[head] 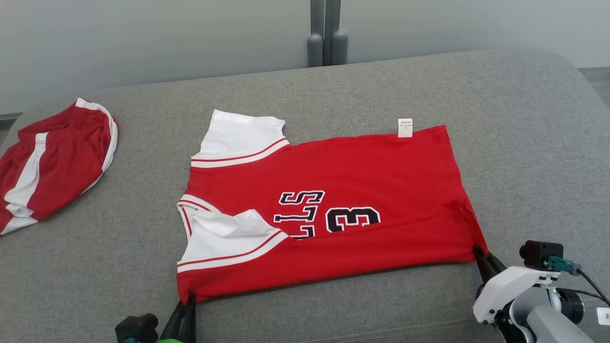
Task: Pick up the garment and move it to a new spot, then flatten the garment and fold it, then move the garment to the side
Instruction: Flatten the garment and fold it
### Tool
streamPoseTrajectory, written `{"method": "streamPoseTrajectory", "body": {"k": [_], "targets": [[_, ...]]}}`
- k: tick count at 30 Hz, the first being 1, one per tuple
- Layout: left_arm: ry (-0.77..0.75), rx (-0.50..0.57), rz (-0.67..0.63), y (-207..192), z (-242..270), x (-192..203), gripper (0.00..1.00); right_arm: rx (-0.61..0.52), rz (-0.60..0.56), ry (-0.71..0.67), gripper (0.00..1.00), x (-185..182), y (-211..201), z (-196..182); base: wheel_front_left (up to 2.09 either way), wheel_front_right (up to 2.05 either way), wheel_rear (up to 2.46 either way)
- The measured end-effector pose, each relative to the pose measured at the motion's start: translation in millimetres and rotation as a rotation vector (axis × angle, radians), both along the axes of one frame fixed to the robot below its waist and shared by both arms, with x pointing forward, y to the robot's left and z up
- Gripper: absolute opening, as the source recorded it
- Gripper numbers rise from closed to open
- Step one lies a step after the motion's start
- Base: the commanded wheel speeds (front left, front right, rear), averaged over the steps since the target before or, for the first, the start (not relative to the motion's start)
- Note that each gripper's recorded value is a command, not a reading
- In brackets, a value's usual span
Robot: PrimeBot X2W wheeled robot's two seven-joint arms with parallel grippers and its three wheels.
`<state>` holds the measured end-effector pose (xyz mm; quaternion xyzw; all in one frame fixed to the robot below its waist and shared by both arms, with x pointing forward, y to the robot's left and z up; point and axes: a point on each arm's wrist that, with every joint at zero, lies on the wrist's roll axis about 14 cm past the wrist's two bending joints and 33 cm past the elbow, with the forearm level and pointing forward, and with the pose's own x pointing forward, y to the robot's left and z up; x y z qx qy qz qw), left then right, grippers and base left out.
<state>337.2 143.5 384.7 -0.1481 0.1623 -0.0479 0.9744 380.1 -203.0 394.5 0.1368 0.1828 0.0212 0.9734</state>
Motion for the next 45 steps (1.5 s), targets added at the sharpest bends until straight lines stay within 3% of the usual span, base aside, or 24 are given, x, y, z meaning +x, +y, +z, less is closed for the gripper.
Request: {"method": "streamPoseTrajectory", "body": {"k": [1,2,3,14,21,31,38,45], "targets": [[0.006,0.001,-0.001,0,-2,-1,0.27,-0.001,-0.003,0.003,0.36,-1,-1,-1,0.00,0.00,0.00],[0.009,0.000,0.001,0,-3,-1,0.71,-0.002,-0.005,0.002,0.96,-1,-2,-1,0.00,0.00,0.00],[0.009,0.000,0.004,1,-3,-1,1.00,-0.003,-0.007,0.001,1.00,0,-2,0,0.00,0.00,0.00],[-0.113,0.032,0.043,16,31,19,1.00,-0.039,-0.016,-0.118,1.00,14,-8,26,0.00,0.00,0.00],[-0.279,0.106,0.077,27,80,34,1.00,-0.069,-0.001,-0.288,1.00,21,7,68,0.00,0.00,0.00],[-0.339,0.143,0.078,25,99,43,1.00,-0.086,0.024,-0.392,1.00,16,33,94,0.00,0.00,0.00],[-0.429,0.206,-0.047,6,124,86,1.00,-0.081,0.030,-0.391,1.00,17,38,92,0.00,0.00,0.00],[-0.493,0.289,-0.163,-9,153,156,1.00,-0.073,0.034,-0.420,1.00,37,42,102,0.00,0.00,0.00]]}}
